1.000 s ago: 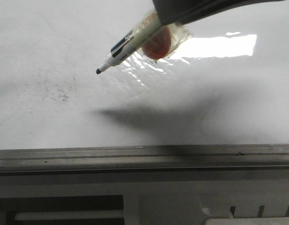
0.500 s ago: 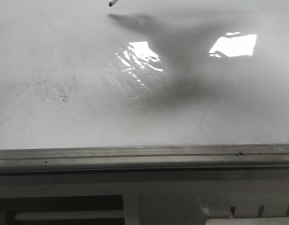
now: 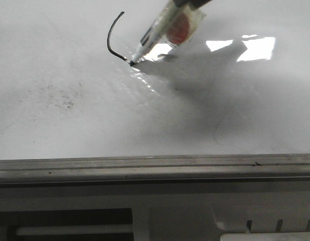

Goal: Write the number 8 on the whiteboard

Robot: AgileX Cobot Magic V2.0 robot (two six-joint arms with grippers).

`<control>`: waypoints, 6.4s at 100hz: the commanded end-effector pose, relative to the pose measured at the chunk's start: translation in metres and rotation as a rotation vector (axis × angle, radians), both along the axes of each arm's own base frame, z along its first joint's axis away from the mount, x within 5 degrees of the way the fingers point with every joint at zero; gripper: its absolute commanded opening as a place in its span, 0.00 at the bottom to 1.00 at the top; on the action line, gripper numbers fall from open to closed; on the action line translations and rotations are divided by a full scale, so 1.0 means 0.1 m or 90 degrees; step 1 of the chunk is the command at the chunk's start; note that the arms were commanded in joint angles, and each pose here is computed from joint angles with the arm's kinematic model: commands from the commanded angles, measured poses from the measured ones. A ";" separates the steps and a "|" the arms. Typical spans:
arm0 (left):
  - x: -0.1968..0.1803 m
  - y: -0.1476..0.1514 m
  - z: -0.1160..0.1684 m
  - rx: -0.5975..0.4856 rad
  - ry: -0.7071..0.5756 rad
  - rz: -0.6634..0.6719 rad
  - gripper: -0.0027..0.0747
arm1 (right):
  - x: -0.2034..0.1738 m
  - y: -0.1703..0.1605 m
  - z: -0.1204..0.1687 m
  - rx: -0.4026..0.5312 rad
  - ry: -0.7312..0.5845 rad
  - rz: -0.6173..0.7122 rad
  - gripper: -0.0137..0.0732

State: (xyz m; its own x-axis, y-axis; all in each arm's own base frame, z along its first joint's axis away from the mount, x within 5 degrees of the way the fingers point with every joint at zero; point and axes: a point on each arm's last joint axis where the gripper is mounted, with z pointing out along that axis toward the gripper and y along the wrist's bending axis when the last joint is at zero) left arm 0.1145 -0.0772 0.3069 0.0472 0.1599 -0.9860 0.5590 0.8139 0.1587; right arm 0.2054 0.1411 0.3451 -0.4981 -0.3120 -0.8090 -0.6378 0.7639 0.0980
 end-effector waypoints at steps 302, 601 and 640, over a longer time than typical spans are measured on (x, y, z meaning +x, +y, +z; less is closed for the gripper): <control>0.42 -0.55 -0.55 -0.232 0.397 0.066 0.01 | -0.40 0.40 0.16 0.051 -0.033 0.109 0.48; -0.36 0.09 -0.35 -0.137 0.079 -0.069 0.01 | -1.63 -0.97 -0.77 0.244 -0.358 0.042 0.08; -0.47 0.47 -0.73 0.017 0.018 0.108 0.01 | -1.63 -0.97 -0.77 0.243 -0.357 0.042 0.08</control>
